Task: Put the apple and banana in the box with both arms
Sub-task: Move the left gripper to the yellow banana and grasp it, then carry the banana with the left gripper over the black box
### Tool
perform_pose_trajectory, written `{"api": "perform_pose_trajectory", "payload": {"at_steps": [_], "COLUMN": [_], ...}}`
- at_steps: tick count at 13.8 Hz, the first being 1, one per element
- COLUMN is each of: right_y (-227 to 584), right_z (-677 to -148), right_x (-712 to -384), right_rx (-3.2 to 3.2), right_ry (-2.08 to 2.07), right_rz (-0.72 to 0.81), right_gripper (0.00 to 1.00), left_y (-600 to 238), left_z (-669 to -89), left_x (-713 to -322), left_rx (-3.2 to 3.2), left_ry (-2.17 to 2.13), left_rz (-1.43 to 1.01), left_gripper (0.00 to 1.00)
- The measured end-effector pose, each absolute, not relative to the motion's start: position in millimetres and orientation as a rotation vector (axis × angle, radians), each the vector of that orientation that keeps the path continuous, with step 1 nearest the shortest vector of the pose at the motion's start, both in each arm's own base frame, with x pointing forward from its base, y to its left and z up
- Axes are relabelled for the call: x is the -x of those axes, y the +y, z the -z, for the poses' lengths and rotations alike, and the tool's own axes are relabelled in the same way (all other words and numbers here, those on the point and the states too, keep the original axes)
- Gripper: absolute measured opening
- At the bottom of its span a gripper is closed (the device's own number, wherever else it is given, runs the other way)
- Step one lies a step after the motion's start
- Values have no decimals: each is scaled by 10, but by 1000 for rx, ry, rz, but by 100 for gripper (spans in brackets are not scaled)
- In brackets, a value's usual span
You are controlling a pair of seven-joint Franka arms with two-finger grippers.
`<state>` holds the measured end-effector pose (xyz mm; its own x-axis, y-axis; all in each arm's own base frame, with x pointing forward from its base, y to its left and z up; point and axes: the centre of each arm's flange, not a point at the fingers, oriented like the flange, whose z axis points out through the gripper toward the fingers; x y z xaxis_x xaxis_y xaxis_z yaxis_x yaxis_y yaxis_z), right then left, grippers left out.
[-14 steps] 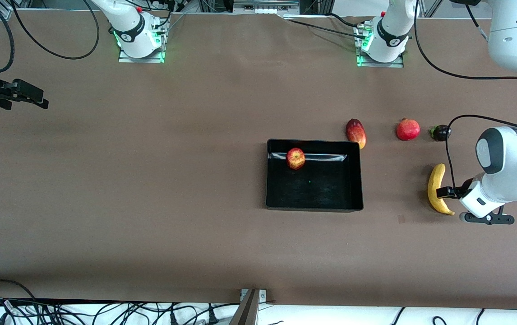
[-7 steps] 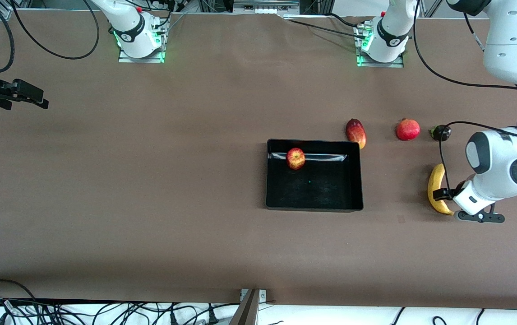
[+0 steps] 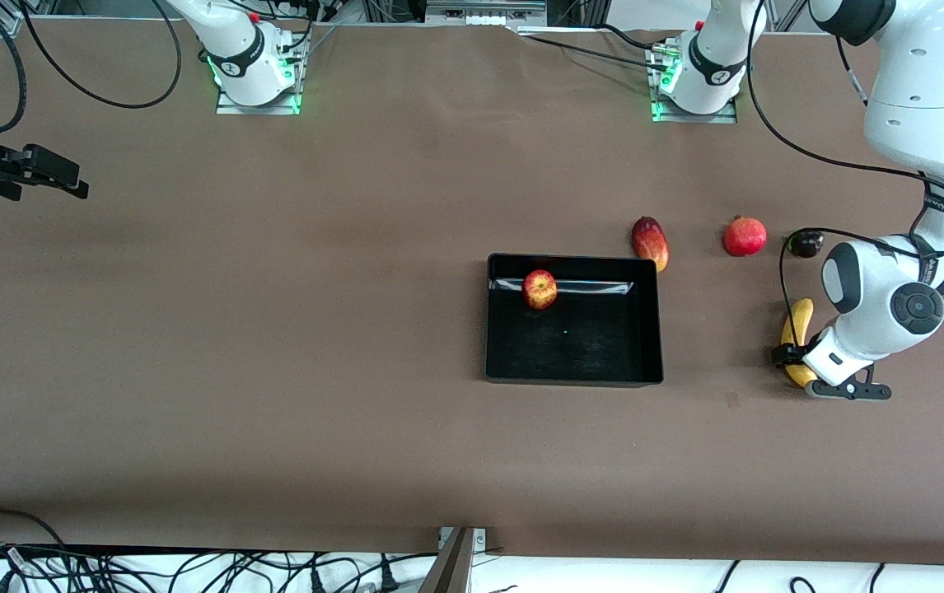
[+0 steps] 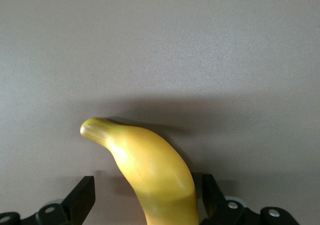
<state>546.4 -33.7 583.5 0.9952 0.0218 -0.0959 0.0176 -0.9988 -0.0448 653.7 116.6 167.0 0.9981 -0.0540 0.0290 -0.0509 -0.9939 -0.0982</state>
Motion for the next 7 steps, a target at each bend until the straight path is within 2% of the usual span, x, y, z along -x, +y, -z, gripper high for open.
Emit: {"api": "perform_pose_trajectory", "payload": {"at_steps": [1,3,5,7], "right_y": [-338,-334,-335,-338], "right_z": [-5834,-5833,-5832,-5829], "right_x": [-5465,-5465,-5466,-5465], "right_rx": [3094,3089,3087,3087], "right_ry": [-30,-30,-29,-28], "right_rz": [-150,-149,-149,-151], "right_gripper": [100,100,100,100], "left_y": [1159,1132,1128,1125], "left_z": [-1669,-1710,-1727,-1754], "left_x": [-6534,-6525,-6482,-6441], "left_rx": [3044,3046,3048,3051], "left_ry": [73,76,75,73], "left_rz": [48,51,42,11], "left_gripper": [86,61,40,38]}}
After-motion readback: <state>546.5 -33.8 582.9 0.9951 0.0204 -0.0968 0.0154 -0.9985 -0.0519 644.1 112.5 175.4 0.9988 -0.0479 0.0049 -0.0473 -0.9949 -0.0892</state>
